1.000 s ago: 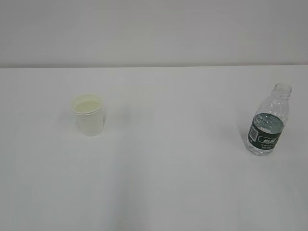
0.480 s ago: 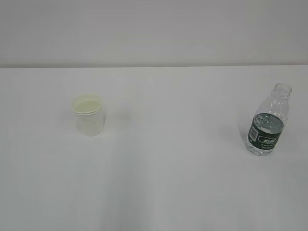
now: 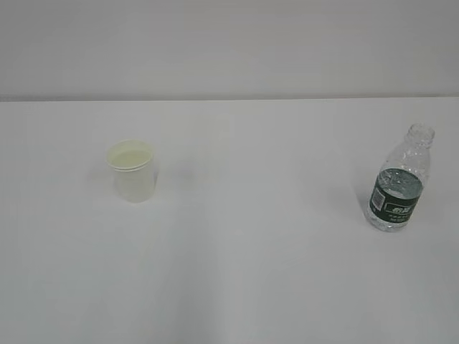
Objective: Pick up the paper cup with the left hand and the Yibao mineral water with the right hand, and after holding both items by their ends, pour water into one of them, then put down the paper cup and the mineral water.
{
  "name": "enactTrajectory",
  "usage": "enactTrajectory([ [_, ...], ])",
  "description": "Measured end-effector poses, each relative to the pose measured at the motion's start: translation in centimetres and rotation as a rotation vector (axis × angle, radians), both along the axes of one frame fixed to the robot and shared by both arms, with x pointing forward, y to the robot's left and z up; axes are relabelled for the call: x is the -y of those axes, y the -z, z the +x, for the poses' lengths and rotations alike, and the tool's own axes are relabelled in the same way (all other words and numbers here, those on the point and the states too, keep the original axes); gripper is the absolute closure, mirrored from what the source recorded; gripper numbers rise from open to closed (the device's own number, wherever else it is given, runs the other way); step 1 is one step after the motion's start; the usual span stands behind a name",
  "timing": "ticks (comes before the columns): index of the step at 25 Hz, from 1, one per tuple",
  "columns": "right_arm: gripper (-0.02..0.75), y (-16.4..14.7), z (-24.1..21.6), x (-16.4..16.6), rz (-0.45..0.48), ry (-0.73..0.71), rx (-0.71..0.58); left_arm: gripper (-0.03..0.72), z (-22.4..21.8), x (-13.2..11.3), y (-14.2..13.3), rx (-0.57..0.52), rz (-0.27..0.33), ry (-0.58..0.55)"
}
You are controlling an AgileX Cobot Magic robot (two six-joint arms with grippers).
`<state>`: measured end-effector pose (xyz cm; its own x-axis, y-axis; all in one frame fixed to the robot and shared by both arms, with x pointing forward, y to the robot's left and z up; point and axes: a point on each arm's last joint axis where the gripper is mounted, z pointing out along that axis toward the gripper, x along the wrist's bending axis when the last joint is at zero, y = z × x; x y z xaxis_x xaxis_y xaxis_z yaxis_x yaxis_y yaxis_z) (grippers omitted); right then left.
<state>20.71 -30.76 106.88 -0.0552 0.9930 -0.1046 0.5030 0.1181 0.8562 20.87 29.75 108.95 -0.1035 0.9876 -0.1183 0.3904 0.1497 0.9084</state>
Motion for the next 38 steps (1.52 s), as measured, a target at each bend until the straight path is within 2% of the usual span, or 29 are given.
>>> enactTrajectory([
  [9, 0.167, 1.3, 0.8, -0.1, 0.001, -0.005, -0.038, 0.244, 1.3, 0.0, 1.5, -0.022, -0.012, 0.007],
  [17, 0.167, 2.0, 1.7, -0.3, 0.004, -0.012, -0.017, 0.259, 2.0, 0.0, 2.6, -0.048, -0.012, 0.008],
  [38, 0.167, 2.1, 2.0, -0.3, 0.006, -0.015, -0.001, 0.281, 2.2, 0.0, 3.2, -0.079, 0.052, 0.049],
])
